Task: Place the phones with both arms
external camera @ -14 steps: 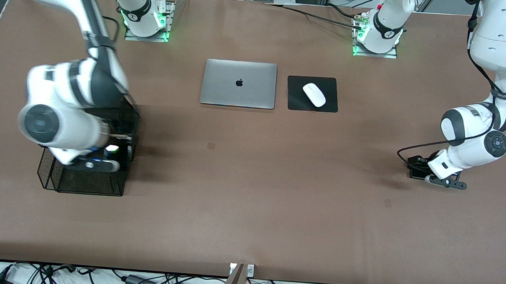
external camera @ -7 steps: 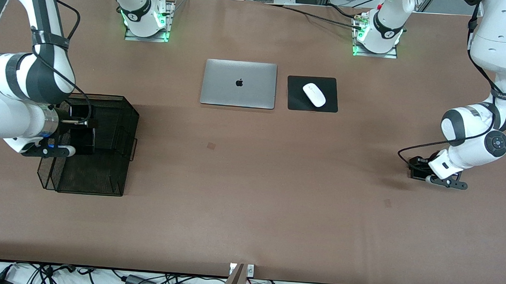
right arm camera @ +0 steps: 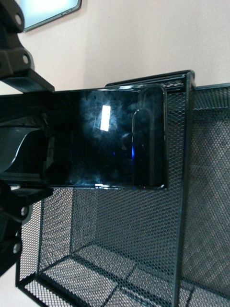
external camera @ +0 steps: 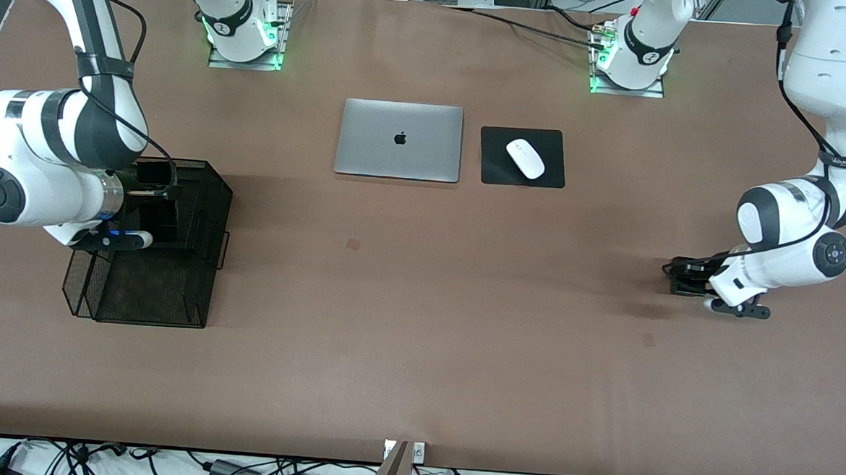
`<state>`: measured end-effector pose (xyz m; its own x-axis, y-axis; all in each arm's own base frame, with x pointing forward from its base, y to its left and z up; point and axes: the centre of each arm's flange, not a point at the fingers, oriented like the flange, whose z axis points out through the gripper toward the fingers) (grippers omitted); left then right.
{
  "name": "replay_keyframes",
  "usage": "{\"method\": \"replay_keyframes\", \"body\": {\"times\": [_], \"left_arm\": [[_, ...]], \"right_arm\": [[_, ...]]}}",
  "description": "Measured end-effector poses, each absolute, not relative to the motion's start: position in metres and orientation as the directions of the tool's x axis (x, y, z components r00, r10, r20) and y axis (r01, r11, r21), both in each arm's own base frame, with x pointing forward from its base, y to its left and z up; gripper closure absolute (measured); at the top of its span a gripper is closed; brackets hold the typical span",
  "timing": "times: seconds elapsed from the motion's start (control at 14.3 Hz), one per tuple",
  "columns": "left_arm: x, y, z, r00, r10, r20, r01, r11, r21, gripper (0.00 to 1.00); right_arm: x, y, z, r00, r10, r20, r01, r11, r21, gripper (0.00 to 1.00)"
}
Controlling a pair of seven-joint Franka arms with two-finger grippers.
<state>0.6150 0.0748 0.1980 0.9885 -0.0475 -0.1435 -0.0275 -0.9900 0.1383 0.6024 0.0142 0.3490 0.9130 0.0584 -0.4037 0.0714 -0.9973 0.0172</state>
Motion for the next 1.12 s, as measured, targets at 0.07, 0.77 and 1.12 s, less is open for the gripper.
{"method": "replay_keyframes", "body": {"times": [0.07, 0.77, 1.12], "left_arm": [[0.623, 0.047, 0.209, 0.989, -0.029, -0.142, -0.007, -0.988, 0.154, 0.20], [0.638, -0.280, 0.268, 0.952, 0.225, -0.208, 0.285, -0.898, 0.334, 0.20], [0.633, -0.397, 0.244, 0.924, 0.327, -0.198, 0.380, -0.844, 0.378, 0.20]], "right_arm": [[0.601, 0.014, 0.345, 0.912, 0.059, -0.406, 0.072, -0.997, 0.017, 0.20], [0.600, 0.013, 0.322, 0.922, 0.059, -0.382, 0.070, -0.997, 0.017, 0.20], [0.604, 0.007, 0.315, 0.927, 0.049, -0.373, 0.061, -0.998, 0.019, 0.07]]}}
